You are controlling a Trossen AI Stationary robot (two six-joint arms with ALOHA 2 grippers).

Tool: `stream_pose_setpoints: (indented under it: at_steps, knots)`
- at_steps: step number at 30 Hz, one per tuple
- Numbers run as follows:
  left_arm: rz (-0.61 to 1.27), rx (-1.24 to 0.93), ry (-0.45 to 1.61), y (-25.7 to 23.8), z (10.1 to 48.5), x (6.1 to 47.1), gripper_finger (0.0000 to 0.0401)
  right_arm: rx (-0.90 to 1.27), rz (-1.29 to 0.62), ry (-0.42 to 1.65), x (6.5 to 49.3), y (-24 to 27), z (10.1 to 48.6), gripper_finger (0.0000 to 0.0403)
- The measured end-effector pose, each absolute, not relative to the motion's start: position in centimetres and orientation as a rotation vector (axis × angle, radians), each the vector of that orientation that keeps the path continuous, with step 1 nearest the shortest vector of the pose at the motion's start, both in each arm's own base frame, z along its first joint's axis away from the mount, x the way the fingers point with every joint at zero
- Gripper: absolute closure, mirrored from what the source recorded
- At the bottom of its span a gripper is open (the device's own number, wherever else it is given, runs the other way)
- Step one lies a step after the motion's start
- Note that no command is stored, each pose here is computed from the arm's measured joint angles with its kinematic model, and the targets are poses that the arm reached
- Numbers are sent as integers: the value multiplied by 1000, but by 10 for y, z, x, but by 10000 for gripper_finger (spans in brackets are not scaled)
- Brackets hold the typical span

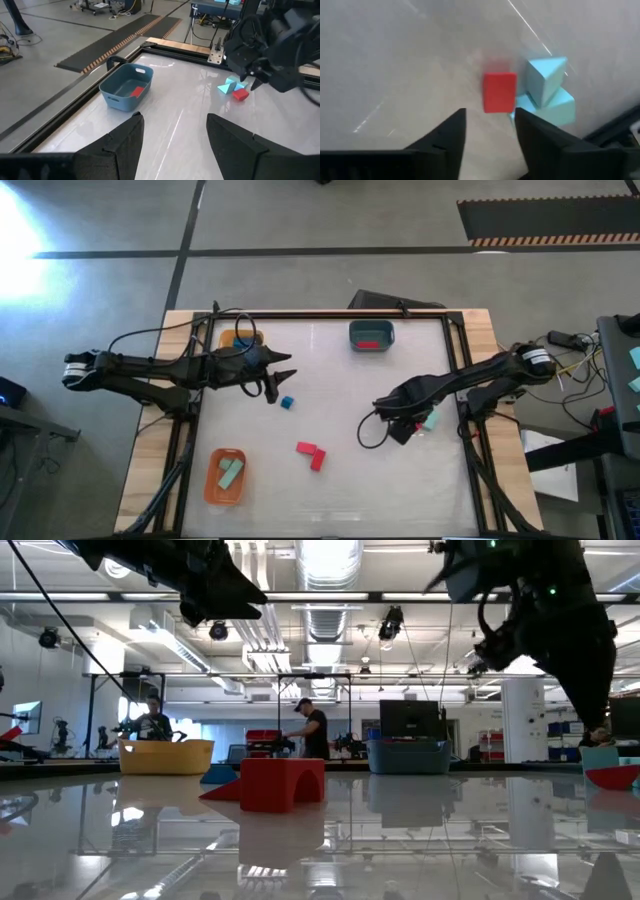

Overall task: Sort & place blocks by color
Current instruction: Put the top right red block into the blue bin

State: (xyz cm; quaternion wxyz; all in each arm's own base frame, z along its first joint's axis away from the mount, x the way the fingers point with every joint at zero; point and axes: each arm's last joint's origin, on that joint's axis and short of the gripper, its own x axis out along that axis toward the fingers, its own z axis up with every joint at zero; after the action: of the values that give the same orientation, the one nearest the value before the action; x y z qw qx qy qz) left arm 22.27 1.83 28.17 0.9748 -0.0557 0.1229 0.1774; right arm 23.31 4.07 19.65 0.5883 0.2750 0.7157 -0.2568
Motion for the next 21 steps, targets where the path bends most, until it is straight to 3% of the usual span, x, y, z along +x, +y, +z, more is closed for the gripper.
stream_pose_setpoints:
  at_steps: [5,10,21]
  knots:
    - [358,-112,247,18,282,223,201,625,-611,1698,229,40,181,182]
    - [358,-112,247,18,282,223,201,618,-592,1712,234,41,167,155]
    - [358,-112,249,18,281,223,201,507,-578,1825,242,42,135,165]
